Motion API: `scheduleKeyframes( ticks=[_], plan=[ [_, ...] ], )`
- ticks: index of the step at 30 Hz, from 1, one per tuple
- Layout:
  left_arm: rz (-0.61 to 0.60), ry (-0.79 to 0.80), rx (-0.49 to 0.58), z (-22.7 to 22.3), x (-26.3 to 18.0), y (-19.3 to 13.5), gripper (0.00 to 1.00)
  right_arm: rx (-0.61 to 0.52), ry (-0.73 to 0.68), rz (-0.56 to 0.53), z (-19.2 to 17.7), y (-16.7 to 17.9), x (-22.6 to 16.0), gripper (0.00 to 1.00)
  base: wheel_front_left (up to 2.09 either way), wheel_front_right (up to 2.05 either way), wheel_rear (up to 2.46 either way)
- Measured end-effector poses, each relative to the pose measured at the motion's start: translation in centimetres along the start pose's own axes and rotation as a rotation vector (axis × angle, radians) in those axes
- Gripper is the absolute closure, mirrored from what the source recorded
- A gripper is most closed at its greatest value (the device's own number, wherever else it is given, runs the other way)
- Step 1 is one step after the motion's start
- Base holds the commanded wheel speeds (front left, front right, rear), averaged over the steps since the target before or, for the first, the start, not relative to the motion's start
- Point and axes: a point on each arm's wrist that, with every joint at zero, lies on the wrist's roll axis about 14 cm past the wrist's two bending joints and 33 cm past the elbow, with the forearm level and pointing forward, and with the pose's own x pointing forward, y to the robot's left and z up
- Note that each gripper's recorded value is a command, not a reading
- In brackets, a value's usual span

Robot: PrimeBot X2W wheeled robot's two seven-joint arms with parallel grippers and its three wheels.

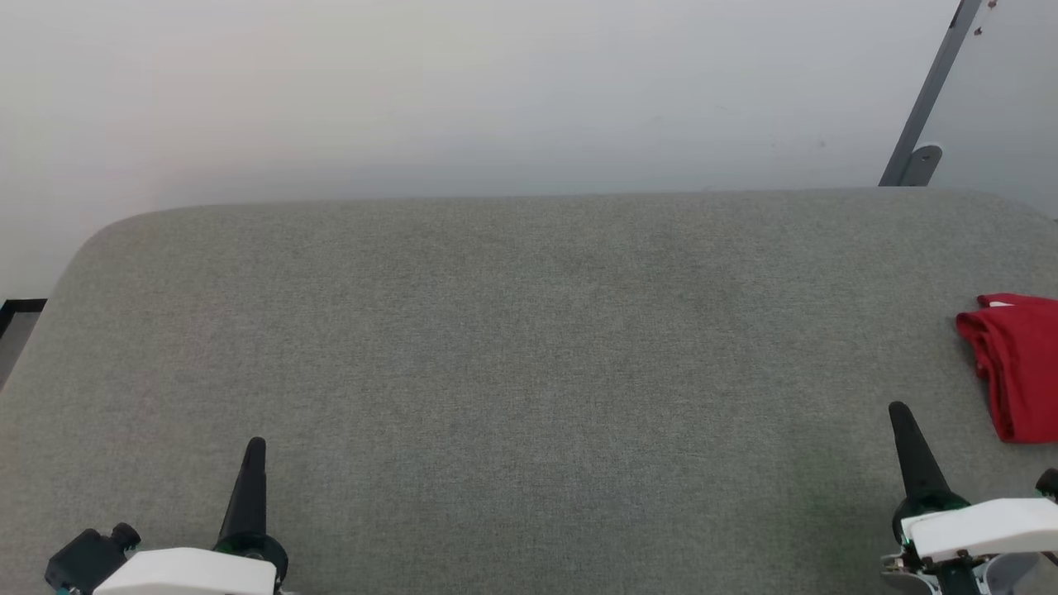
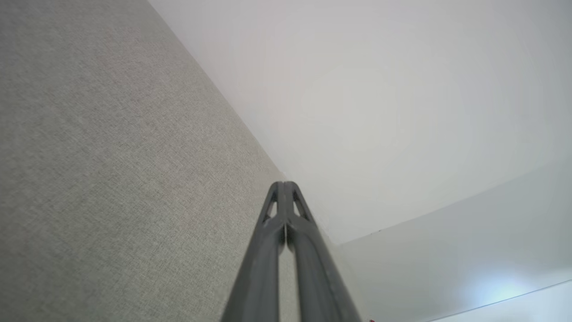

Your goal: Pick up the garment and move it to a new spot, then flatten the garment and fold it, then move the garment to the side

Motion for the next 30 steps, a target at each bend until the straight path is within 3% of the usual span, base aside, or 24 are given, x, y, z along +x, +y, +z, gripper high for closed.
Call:
scheduleKeyframes(
  ticks=[30],
  plan=[
    [-0.004,0.02,-0.275,-0.1,1.7,-0.6,1.0,0.284,0.014,0.015,-0.7,0.9,1.2,1.0,0.0,0.0,0.0]
  ],
)
